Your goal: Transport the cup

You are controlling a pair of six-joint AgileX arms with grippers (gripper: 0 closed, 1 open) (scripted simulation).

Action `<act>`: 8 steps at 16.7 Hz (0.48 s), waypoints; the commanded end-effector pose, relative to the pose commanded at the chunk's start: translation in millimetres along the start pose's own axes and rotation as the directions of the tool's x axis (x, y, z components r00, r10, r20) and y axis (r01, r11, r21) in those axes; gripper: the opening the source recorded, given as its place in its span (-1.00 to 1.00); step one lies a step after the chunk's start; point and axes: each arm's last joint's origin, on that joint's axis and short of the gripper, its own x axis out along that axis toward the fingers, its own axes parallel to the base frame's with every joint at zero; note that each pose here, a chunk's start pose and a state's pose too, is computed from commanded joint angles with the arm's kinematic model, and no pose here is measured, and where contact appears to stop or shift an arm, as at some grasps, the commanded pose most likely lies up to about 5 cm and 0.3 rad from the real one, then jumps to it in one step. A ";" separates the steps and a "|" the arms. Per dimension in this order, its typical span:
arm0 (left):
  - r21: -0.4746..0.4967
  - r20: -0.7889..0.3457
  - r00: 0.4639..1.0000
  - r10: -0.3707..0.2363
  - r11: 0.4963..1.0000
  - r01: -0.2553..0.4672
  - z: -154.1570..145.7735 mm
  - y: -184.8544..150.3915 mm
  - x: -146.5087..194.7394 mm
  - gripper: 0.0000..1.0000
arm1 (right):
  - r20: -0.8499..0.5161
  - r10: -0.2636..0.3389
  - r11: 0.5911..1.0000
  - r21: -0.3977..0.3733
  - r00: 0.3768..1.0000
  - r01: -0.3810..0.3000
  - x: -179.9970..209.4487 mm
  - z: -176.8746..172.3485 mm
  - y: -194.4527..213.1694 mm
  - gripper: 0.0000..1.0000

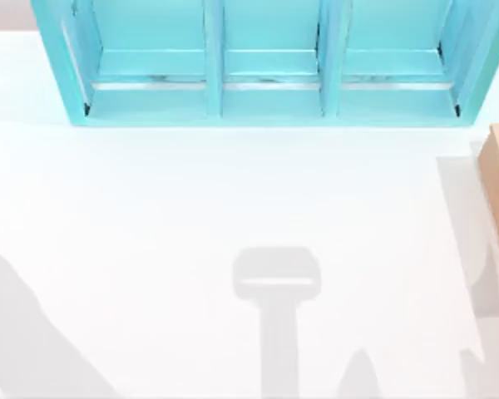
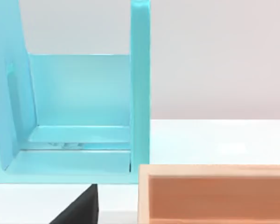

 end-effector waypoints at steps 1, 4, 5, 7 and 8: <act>0.000 0.000 1.000 0.000 1.000 0.000 0.0 0.0 0.0 -0.70 | 0.000 0.000 1.000 0.000 1.000 0.000 0.0 0.0 0.0 1.00; 0.000 0.000 1.000 0.000 1.000 0.000 0.0 0.0 0.0 -0.25 | 0.000 0.000 1.000 0.000 1.000 0.000 0.0 0.0 0.0 1.00; 0.000 0.000 1.000 0.000 1.000 0.000 0.0 0.0 0.0 -0.10 | 0.000 0.000 1.000 0.000 1.000 0.000 0.0 0.0 0.0 1.00; 0.000 0.000 1.000 0.000 1.000 0.000 0.0 0.0 0.0 0.21 | 0.000 0.000 1.000 0.000 1.000 0.000 0.0 0.0 0.0 1.00; 0.000 0.000 1.000 0.000 1.000 0.000 0.0 0.0 0.0 0.36 | 0.000 0.000 1.000 0.000 1.000 0.000 0.0 0.0 0.0 1.00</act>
